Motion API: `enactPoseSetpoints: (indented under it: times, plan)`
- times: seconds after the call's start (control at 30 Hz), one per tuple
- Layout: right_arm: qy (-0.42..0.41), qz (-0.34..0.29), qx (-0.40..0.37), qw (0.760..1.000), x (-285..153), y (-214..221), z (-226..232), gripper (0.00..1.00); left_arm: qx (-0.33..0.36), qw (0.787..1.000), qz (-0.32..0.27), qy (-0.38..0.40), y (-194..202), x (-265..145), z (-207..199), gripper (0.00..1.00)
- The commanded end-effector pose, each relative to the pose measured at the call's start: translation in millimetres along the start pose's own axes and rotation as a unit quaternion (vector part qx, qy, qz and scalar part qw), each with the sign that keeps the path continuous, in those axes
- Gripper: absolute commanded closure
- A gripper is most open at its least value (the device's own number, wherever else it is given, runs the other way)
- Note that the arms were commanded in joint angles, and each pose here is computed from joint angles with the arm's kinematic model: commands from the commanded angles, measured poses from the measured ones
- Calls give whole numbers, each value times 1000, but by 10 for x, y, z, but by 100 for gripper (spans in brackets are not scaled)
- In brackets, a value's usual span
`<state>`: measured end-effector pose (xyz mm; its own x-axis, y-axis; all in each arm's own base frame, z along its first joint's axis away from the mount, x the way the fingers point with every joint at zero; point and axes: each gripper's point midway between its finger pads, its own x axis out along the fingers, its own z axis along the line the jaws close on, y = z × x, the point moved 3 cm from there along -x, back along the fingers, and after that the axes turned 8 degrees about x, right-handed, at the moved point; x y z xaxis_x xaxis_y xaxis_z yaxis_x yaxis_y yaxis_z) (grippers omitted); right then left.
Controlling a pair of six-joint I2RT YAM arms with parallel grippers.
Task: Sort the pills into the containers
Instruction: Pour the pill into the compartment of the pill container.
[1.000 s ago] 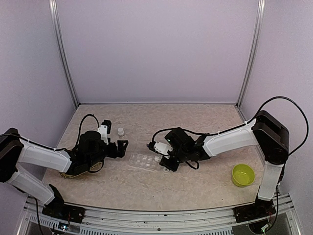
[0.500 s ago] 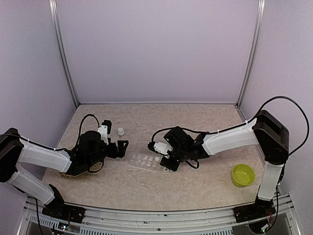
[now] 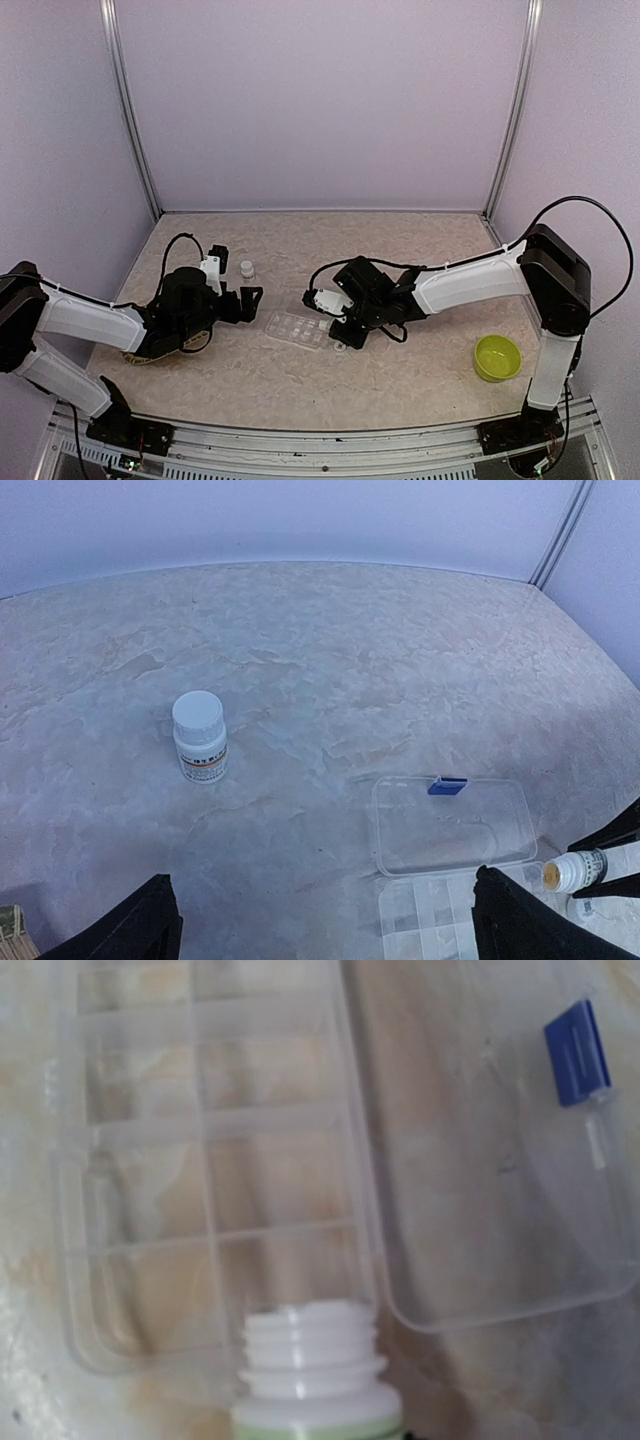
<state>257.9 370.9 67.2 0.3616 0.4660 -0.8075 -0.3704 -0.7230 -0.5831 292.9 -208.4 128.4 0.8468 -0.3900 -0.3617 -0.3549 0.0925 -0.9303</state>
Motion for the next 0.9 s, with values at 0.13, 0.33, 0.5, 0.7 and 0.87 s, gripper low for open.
enactPoseSetpoints:
  times: [0.13,0.33,0.5,0.7,0.87]
  plan:
    - [3,19,-5,1000,-45,-3,36,93,-5,1000,-13,0,-87,14,7,1]
    - [4,22,-7,1000,-66,-14,28,93,-5,1000,-13,1,-90,18,6,1]
    - [4,27,-9,1000,-59,-11,25,93,-5,1000,-13,0,-86,23,6,1]
    - [5,28,-8,1000,-86,-34,22,93,-5,1000,-13,0,-91,23,5,1]
    - [4,34,-10,999,-82,-18,27,93,-5,1000,-13,0,-84,22,5,1]
